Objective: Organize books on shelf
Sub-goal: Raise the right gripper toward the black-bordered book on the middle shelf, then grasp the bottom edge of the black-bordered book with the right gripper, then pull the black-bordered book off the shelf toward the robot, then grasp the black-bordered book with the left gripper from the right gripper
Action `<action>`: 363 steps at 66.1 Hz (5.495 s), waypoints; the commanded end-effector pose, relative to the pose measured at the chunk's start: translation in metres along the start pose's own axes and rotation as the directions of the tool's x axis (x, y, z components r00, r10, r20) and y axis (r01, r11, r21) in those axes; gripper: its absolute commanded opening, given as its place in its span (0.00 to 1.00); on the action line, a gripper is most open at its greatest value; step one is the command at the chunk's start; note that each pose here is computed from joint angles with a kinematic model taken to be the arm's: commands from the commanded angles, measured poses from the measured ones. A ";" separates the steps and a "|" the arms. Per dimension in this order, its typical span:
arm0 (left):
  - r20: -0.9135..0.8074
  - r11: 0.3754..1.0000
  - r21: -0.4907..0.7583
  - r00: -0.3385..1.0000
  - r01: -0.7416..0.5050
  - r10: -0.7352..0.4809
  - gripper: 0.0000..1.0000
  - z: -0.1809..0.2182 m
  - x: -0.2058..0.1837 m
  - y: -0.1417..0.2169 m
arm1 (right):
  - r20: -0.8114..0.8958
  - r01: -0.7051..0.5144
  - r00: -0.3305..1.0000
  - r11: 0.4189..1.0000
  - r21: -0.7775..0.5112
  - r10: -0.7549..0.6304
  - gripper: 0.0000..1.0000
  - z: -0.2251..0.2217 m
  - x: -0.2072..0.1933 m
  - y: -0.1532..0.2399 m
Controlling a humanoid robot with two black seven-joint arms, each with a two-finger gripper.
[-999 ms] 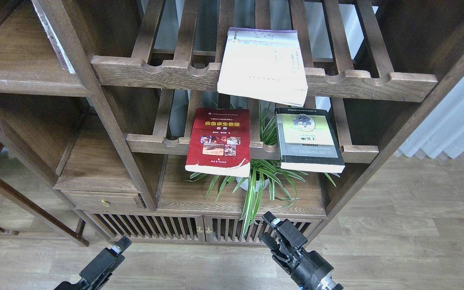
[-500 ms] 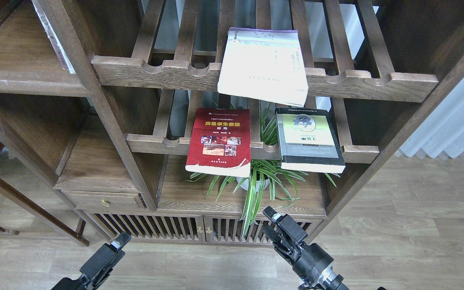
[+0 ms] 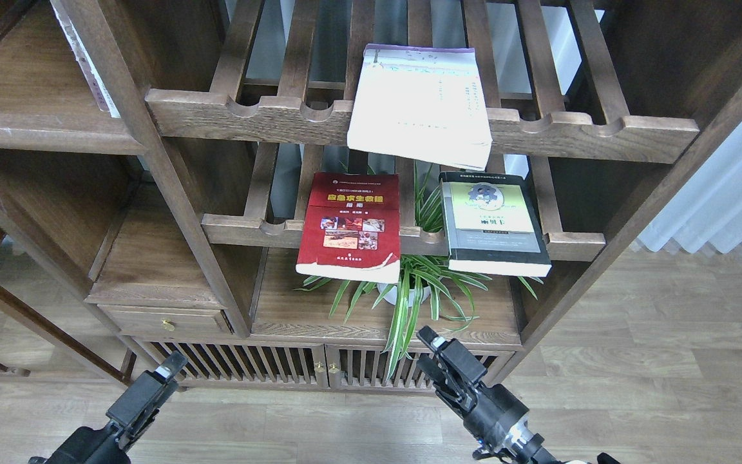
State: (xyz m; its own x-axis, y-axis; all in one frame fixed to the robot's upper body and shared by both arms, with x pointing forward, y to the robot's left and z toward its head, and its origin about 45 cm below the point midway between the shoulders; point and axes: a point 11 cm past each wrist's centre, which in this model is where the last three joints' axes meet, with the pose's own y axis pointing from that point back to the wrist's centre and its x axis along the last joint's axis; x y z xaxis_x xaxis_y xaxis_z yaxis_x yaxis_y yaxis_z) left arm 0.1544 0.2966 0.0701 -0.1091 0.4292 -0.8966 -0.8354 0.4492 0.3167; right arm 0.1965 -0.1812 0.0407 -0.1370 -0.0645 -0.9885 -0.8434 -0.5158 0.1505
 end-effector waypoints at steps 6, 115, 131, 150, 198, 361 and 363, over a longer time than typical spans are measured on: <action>0.014 1.000 -0.004 1.000 -0.023 0.023 1.00 0.006 0.007 0.002 | 0.059 0.029 0.998 0.989 0.147 -0.038 1.00 0.001 -0.006 -0.010; 0.084 0.993 -0.113 0.996 0.023 -0.014 1.00 0.058 -0.005 -0.013 | -0.034 0.107 0.994 0.929 0.354 -0.102 1.00 -0.079 -0.033 -0.009; 0.089 0.992 -0.122 0.996 0.024 -0.013 1.00 0.062 -0.006 -0.012 | -0.053 0.171 0.985 0.916 0.362 -0.163 1.00 -0.088 -0.055 -0.030; 0.091 0.991 -0.131 0.996 0.027 -0.015 1.00 0.065 -0.007 -0.012 | -0.014 0.153 0.987 0.908 0.389 -0.161 0.74 -0.091 -0.050 -0.027; 0.097 0.988 -0.149 0.995 0.030 -0.016 1.00 0.071 -0.008 -0.011 | 0.003 0.138 0.988 0.907 0.399 -0.152 0.06 -0.092 -0.045 -0.025; -0.255 0.992 0.121 0.967 0.041 -0.009 1.00 -0.084 -0.004 -0.047 | 0.114 -0.134 0.983 0.986 -0.102 0.145 0.06 0.069 0.031 0.053; -0.259 0.992 0.119 0.966 0.042 -0.010 1.00 -0.085 -0.004 -0.050 | 0.117 -0.136 0.982 0.985 -0.107 0.148 0.06 0.072 0.031 0.054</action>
State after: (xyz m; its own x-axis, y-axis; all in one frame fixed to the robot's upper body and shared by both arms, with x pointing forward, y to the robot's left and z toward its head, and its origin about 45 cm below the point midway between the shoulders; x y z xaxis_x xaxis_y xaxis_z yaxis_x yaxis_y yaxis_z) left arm 0.1455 0.2165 0.0342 -0.2358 0.2281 -0.9447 -0.7641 0.5572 0.3252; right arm 0.1161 -0.1557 0.0195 -0.3133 -0.0412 -0.9488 -0.7744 -0.5672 0.2804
